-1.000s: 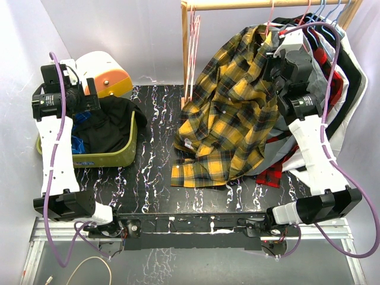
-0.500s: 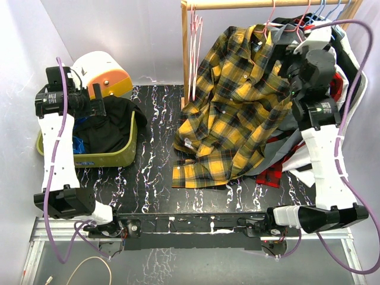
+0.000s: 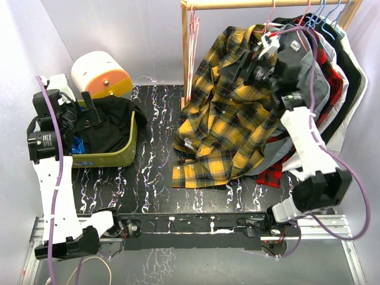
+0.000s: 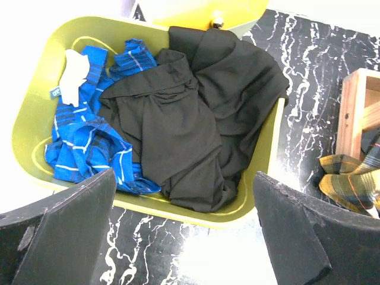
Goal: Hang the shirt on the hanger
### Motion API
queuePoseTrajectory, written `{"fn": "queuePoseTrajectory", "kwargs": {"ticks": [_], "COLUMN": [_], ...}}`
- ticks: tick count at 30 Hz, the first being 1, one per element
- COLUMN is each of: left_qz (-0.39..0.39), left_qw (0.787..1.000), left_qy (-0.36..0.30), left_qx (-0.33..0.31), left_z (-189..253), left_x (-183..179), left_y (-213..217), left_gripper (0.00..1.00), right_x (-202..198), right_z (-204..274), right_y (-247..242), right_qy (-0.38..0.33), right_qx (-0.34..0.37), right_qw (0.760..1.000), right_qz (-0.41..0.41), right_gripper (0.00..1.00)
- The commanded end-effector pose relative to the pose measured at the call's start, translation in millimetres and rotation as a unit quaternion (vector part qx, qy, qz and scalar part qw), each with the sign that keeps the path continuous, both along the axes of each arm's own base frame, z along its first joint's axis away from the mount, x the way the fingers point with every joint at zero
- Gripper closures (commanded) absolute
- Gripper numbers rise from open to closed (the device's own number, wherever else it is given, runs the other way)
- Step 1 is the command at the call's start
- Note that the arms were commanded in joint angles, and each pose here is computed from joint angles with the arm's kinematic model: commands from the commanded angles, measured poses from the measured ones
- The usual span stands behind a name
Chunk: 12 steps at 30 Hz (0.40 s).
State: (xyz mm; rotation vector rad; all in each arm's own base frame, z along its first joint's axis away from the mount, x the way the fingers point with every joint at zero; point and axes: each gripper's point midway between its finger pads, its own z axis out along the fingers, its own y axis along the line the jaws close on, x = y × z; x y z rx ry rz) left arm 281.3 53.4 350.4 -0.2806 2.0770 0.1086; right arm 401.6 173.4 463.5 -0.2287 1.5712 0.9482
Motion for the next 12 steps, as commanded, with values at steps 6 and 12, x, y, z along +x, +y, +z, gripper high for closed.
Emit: {"fn": "queuePoseTrajectory", "kwargs": {"ticks": [6, 12], "left_qz": [-0.060, -0.055], "left_qw": [0.996, 0.997], "left_qy": [0.065, 0.045], "left_qx": [0.011, 0.038], "left_z": [-26.0, -25.5], "left_x": [-3.1, -6.4], "left_y": [-8.6, -2.3], "left_gripper": [0.03, 0.03], "right_x": [29.1, 38.9], "right_z": [-54.5, -106.1], "right_y": [30.2, 30.2], "right_qy": [0.047, 0.095], "right_qx": [-0.007, -0.016], "right_qw": [0.999, 0.994], "right_qz": [-0.016, -0.051], "right_gripper": [0.02, 0.02]}}
